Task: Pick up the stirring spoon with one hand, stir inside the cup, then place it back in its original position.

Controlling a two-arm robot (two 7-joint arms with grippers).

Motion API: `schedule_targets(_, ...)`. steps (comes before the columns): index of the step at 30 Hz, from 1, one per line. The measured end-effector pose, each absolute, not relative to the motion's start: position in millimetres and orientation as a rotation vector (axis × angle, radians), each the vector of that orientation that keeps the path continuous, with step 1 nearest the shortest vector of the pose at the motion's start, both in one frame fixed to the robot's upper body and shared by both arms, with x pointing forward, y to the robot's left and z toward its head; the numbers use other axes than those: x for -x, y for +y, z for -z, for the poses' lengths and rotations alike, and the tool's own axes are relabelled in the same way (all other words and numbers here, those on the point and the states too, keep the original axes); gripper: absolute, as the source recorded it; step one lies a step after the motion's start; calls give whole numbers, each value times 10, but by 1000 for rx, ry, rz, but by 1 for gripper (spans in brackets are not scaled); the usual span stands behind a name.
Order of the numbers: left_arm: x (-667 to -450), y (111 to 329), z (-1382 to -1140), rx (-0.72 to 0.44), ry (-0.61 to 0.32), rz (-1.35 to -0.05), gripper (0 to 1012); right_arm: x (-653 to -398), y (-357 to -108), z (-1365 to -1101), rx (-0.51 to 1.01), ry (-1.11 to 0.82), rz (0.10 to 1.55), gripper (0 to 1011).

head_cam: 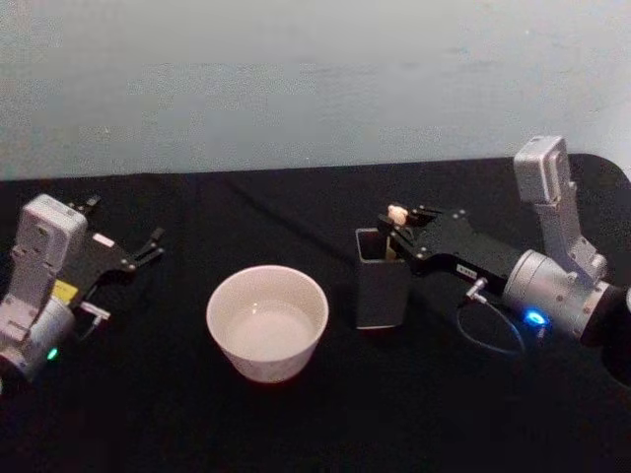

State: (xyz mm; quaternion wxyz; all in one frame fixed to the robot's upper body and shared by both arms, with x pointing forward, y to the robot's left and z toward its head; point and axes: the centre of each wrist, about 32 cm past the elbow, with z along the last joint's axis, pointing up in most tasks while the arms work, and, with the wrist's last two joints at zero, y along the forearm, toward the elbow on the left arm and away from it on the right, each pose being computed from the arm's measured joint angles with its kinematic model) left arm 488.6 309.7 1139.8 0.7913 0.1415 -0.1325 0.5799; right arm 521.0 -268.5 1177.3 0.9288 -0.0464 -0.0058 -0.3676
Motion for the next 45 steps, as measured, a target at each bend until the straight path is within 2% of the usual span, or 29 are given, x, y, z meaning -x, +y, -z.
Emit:
schedule_targets(23,-4886,3097,-11398,-305,-285,-1248,1001,-5218,-2666,-11744,119,-4,761,229)
schedule_targets(25,-4886,3097,-11398,-304,-285,-1248,1001,-5217,-2667,-11742,122,-3,760,265)
schedule_targets(26,-4886,3097,-11397,-305,-285,-1248,1001,-5217,-2667,-11742,122,-3,760,336)
schedule_targets(30,-4886,3097,-11398,-304,-285,-1248,1001,-5217,-2668,-11742,122,-3,760,419)
schedule_targets(34,-4886,3097,-11398,-304,-285,-1248,1001,-5218,-2670,-11744,120,-4,760,586)
schedule_targets(45,-4886,3097,-11398,-304,-285,-1248,1001,-5218,-2670,-11748,117,-5,759,890)
